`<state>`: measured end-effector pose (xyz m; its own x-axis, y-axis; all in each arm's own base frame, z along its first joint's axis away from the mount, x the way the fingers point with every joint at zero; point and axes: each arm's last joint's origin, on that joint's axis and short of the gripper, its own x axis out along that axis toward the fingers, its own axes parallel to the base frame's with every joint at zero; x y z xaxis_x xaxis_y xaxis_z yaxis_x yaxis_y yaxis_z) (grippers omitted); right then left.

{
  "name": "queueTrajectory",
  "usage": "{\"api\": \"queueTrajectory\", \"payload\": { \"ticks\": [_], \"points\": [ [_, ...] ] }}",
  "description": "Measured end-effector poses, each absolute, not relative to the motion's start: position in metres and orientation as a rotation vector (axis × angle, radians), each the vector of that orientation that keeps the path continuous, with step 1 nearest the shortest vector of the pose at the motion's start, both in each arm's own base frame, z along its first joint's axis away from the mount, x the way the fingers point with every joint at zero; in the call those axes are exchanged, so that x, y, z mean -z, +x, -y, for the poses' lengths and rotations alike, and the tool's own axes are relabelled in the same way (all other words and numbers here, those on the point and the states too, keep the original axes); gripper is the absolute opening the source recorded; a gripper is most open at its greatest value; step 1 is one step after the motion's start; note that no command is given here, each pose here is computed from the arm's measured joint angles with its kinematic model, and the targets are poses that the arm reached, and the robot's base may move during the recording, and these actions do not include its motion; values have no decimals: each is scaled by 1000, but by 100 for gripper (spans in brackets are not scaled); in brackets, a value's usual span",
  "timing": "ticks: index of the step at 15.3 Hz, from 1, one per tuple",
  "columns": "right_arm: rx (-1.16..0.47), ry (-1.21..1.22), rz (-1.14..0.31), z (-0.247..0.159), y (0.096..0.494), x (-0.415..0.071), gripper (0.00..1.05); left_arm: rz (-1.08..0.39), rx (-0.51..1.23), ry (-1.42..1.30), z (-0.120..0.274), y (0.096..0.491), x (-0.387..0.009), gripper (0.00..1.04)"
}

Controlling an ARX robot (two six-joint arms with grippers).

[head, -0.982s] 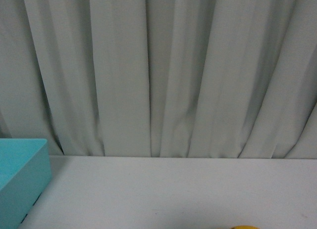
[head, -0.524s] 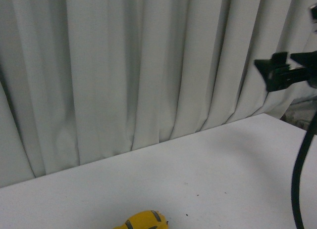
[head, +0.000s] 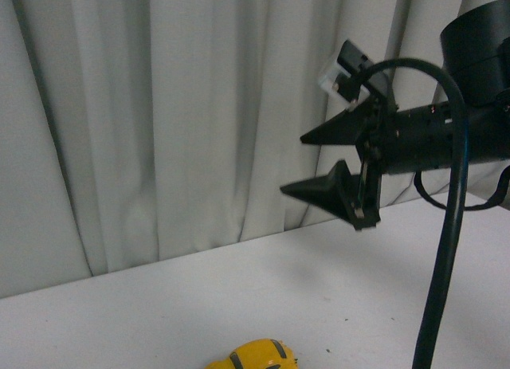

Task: Wind up and store yellow beetle toy

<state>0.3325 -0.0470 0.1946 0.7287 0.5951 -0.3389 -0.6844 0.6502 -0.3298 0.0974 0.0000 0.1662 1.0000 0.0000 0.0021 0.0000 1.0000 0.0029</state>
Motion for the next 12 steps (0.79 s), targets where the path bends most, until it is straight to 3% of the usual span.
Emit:
{"api": "queueTrajectory", "payload": {
  "ticks": [4, 12],
  "points": [
    [-1009, -601, -349, 32, 330, -165, 98, 2, 0, 3, 0, 97, -166, 98],
    [-1308, -774, -452, 10, 338, -103, 98, 2, 0, 3, 0, 97, -166, 98]
  ]
}}
